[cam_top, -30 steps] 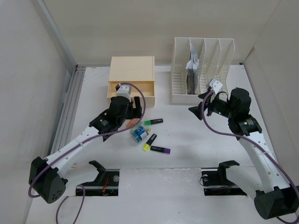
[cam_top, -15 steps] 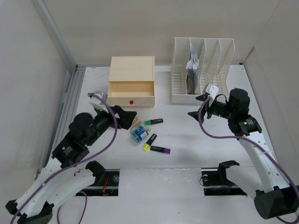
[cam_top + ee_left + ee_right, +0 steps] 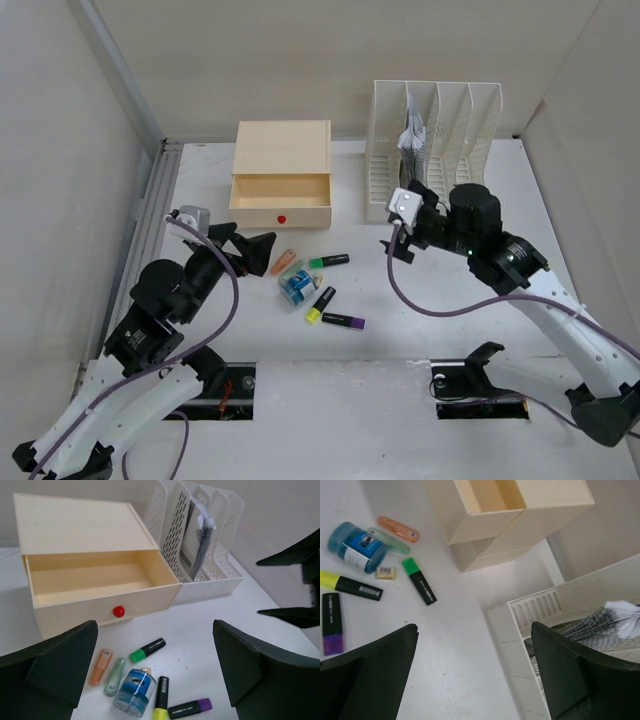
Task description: Organize the desk
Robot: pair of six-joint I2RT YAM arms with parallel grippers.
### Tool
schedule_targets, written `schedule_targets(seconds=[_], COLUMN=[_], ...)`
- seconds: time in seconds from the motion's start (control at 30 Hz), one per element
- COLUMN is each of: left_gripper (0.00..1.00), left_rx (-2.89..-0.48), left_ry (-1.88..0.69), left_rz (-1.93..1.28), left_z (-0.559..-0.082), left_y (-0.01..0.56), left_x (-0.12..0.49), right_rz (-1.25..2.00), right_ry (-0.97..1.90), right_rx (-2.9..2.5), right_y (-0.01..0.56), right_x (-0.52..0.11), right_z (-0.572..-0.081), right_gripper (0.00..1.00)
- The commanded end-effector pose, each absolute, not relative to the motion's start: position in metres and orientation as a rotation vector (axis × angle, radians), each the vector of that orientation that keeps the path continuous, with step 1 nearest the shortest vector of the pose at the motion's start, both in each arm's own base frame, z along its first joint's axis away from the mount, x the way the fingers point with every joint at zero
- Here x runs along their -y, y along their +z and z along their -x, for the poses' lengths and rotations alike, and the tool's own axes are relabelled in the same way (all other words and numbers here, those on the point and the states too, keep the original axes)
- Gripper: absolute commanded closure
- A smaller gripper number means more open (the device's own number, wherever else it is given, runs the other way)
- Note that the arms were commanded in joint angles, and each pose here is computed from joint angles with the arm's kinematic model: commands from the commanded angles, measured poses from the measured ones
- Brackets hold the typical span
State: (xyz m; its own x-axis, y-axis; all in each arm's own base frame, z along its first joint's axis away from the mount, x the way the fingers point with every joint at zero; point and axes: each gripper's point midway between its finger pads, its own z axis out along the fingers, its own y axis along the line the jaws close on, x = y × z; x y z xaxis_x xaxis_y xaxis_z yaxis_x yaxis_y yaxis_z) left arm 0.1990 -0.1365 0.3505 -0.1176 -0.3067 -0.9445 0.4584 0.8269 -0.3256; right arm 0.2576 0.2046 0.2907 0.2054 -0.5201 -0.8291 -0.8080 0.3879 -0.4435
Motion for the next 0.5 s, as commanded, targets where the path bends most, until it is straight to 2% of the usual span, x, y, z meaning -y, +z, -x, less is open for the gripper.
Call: schedule_targets(seconds=[0.0,0.1,0.2,0.23,0.37,0.47], left_gripper=[0.01,0.01,0.01,0.01,0.01,0.01], left_rx=[-1.531,-1.489,-1.462,-1.454,-1.464,-1.482], left_ry=[-0.582,-0.615,-0.626,-0.629,-0.625,-0.609], left_rz=[-0.096,-0.069,-0.062,-0.059,-0.062,-0.041], left_z=[-0.208,-0.203,-0.198,-0.197,-0.199,-0.2], left_y=[0.343,0.34,0.341,0.343,0.341,0.337], left_x=[0.128,0.124,0.12,0.119,0.121,0.117], right_rz=[1.191,1.147,1.05,0.988,1.073,1.034], right_ry=[-0.012,-0.132,-0.109,-0.022,0.349,0.443], right_rx=[-1.513,-1.563,-1.562,-1.58,-1.656,-1.662], right_y=[0.313,0.306,0.31,0.32,0.303,0.298], right_x=[-0.184,-0.185,-0.201,-0.212,-0.265,-0.281], right_z=[-0.294,-0.318,-0.324,-0.321,-0.299,-0.291], right_gripper=[0.0,0.0,0.0,0.0,0.0,0.0])
